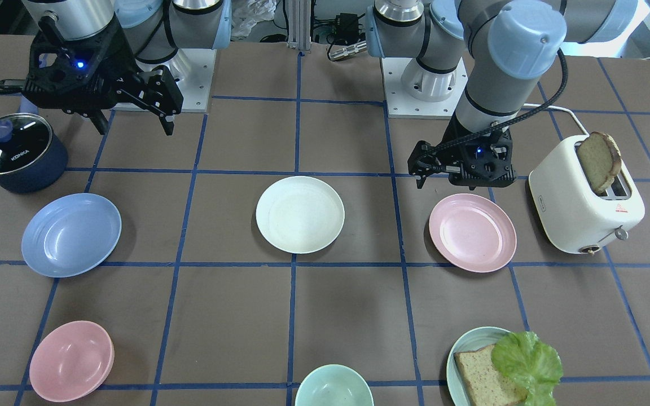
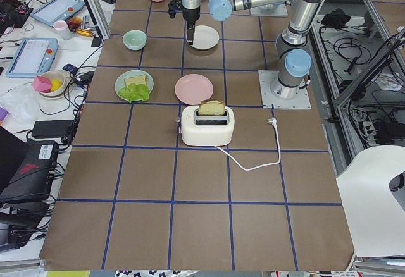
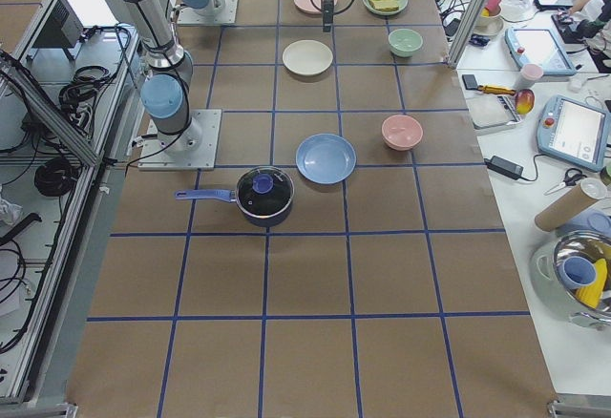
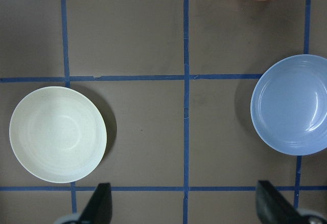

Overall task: Stack three plates with pink and blue
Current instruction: 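Lower the left gripper onto the pink plate's rim and close, then lift the pink plate with left gripper while right gripper grasps blue plate, then carry the pink plate with the left gripper onto the cream plate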

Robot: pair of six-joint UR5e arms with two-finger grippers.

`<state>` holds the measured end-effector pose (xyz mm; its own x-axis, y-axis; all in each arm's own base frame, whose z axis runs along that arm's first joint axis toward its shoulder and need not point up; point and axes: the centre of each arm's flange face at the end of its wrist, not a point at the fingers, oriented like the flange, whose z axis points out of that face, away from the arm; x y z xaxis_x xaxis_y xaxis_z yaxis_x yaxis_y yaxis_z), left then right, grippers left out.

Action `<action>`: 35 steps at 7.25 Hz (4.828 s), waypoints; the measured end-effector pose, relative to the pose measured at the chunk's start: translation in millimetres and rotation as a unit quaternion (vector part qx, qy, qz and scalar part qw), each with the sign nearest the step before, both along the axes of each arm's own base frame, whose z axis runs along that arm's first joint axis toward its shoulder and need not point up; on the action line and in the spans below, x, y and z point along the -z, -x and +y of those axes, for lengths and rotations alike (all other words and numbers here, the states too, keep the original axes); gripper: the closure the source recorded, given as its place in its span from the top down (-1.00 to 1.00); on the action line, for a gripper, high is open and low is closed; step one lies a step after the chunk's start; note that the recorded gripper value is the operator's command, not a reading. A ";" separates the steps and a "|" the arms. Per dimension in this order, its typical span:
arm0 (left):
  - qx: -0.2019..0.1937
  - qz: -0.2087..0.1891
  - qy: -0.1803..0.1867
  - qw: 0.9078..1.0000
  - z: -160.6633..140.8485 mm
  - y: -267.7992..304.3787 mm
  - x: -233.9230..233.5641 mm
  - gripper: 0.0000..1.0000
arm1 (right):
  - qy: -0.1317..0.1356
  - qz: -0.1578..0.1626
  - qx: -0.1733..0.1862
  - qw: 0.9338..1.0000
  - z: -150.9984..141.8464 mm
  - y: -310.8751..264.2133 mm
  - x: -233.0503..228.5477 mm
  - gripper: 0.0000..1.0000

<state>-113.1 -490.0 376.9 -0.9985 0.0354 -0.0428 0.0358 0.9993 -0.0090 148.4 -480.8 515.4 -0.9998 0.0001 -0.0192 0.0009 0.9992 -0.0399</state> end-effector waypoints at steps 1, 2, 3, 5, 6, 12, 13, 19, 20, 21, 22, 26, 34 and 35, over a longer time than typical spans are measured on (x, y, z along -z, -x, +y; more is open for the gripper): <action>-0.002 -0.008 0.000 1.000 3.2 -2.1 19.8 1.00 | 0.000 0.000 0.000 1.000 0.1 -0.1 -0.1 1.00; -0.004 -0.011 0.001 1.000 5.7 -2.8 38.5 1.00 | 0.000 0.000 0.000 1.000 0.2 -0.2 -0.1 1.00; -0.005 -0.011 0.006 1.000 8.3 -3.6 57.8 0.92 | 0.000 0.000 0.000 1.000 0.0 -0.3 0.0 1.00; -0.009 -0.011 0.020 1.000 14.2 -6.4 98.7 0.65 | 0.000 0.000 0.000 1.000 -0.4 -0.3 0.4 1.00; -0.010 -0.012 0.021 1.000 13.5 -7.5 113.4 0.56 | 0.000 0.000 0.000 1.000 -0.6 -0.2 0.6 1.00; -0.016 -0.017 0.022 0.999 -7.0 -17.5 164.2 0.23 | -0.003 0.002 -0.004 1.000 -3.4 2.0 3.7 1.00; -0.019 -0.018 0.019 0.999 -8.8 -22.1 169.0 0.21 | -0.010 0.004 -0.015 1.000 -10.6 7.7 11.5 1.00; -0.029 -0.030 0.002 0.999 -10.8 -34.2 184.7 -0.31 | -0.067 -0.012 -0.136 0.988 -94.6 172.8 115.0 1.00; -0.029 -0.037 0.000 0.999 -10.8 -35.5 186.2 -0.31 | -0.067 -0.014 -0.141 0.988 -104.1 209.9 137.7 1.00; -0.029 -0.040 -0.001 0.999 -11.2 -36.2 188.0 -0.33 | -0.066 -0.016 -0.146 0.987 -109.2 243.8 161.4 1.00; -0.030 -0.041 -0.001 0.999 -12.2 -36.5 189.5 -0.47 | -0.068 -0.019 -0.145 0.987 -111.7 270.5 187.9 1.00; -0.032 -0.040 0.008 0.999 -15.0 -33.3 190.3 -0.86 | -0.063 -0.027 -0.166 0.984 -95.0 332.7 285.7 0.78; 0.027 -0.067 0.055 0.996 -16.1 50.2 150.5 -0.92 | -0.053 -0.021 -0.169 0.984 -65.5 342.8 317.3 -1.00; 0.038 -0.070 0.061 0.995 -16.9 66.5 145.5 -0.92 | -0.053 -0.022 -0.171 0.984 -66.3 334.4 304.3 -1.00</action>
<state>-179.5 -506.9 231.4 -0.9770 0.0960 -0.1902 0.1203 0.9854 -0.1207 -186.0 -547.1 211.1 -0.9402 -0.3310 -0.0799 -0.3358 0.9402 0.0562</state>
